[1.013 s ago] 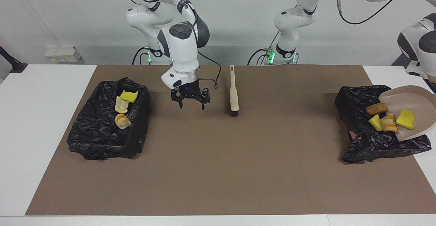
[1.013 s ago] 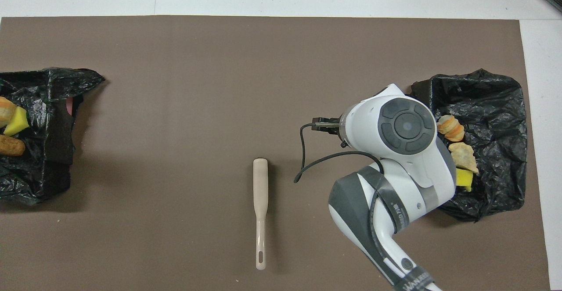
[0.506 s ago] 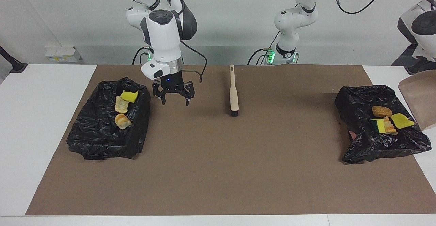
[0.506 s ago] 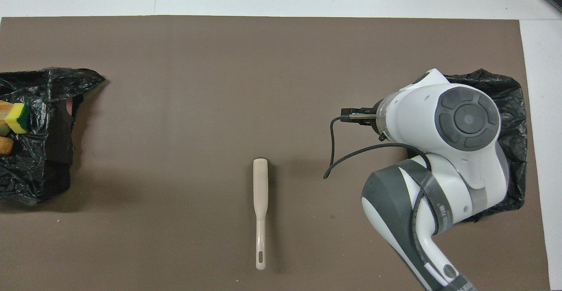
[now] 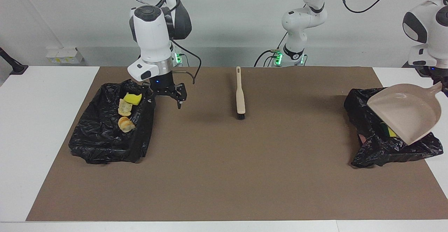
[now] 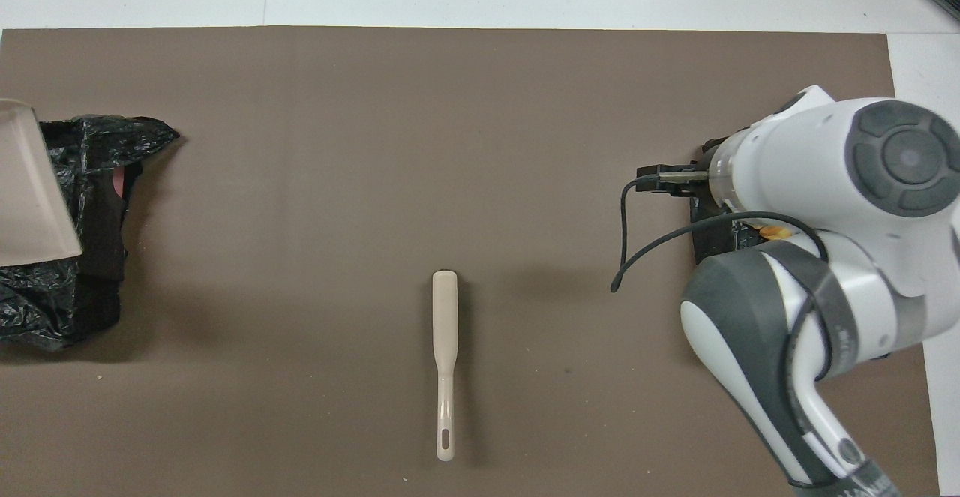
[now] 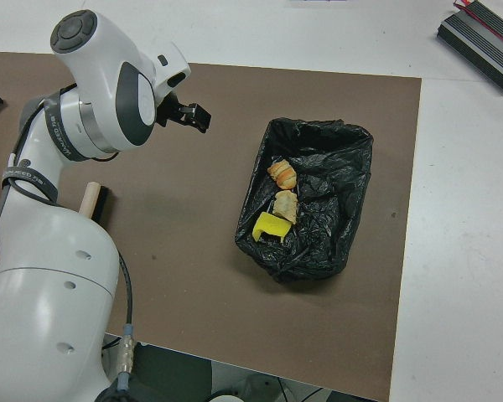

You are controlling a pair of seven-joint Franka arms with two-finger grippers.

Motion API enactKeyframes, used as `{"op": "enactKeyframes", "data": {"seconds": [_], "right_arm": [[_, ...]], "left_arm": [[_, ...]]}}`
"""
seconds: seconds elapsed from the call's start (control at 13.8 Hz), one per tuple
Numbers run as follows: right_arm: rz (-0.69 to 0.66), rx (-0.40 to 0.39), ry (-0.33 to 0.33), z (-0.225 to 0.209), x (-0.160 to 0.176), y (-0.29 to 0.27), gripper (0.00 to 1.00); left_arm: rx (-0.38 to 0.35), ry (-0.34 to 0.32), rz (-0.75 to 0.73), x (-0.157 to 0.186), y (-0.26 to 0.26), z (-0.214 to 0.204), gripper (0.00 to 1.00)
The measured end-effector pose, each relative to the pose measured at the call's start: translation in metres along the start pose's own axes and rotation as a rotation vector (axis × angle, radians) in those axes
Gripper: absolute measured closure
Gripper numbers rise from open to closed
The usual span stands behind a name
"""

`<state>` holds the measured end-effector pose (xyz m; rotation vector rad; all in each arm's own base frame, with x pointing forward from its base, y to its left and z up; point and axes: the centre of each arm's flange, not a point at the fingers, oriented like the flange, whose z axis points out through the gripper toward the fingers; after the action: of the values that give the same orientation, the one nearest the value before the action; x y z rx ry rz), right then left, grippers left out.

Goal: Sweep and dump trash in bin
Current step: 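Tip the dustpan into the bag while the right gripper drops the brush, then set the empty dustpan down mid-table with the left gripper and release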

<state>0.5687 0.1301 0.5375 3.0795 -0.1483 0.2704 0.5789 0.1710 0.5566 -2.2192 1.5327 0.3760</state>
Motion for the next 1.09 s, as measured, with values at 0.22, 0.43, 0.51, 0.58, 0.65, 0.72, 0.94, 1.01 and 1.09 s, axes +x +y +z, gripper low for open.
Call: {"op": "enactKeyframes", "data": {"seconds": [0.22, 0.43, 0.51, 0.58, 0.65, 0.72, 0.94, 1.01, 1.09], "right_arm": [[0.049, -0.033, -0.028, -0.043, -0.011, 0.031, 0.00], [0.103, -0.028, -0.061, -0.065, -0.019, 0.072, 0.00], [0.098, -0.016, -0.077, -0.067, -0.020, 0.089, 0.00], [0.082, 0.003, -0.095, -0.067, -0.019, 0.110, 0.00], [0.063, 0.024, -0.108, -0.065, -0.018, 0.132, 0.00], [0.041, 0.035, -0.115, -0.063, -0.017, 0.152, 0.00], [0.000, 0.042, -0.118, -0.062, -0.015, 0.180, 0.00], [-0.007, 0.041, -0.128, -0.063, -0.013, 0.176, 0.00], [-0.018, 0.039, -0.134, -0.063, -0.009, 0.170, 0.00]], "left_arm": [[-0.113, 0.124, -0.254, 0.049, 0.019, -0.013, 0.67], [-0.200, 0.197, -0.488, 0.117, 0.051, -0.032, 0.67], [-0.219, 0.205, -0.555, 0.145, 0.064, -0.043, 0.67], [-0.243, 0.217, -0.622, 0.174, 0.077, -0.055, 0.67], [-0.270, 0.230, -0.678, 0.199, 0.090, -0.065, 0.67], [-0.291, 0.241, -0.720, 0.218, 0.100, -0.075, 0.67], [-0.330, 0.287, -0.801, 0.270, 0.129, -0.105, 0.67], [-0.345, 0.309, -0.821, 0.286, 0.139, -0.114, 0.67], [-0.351, 0.324, -0.833, 0.301, 0.148, -0.122, 0.67]]}}
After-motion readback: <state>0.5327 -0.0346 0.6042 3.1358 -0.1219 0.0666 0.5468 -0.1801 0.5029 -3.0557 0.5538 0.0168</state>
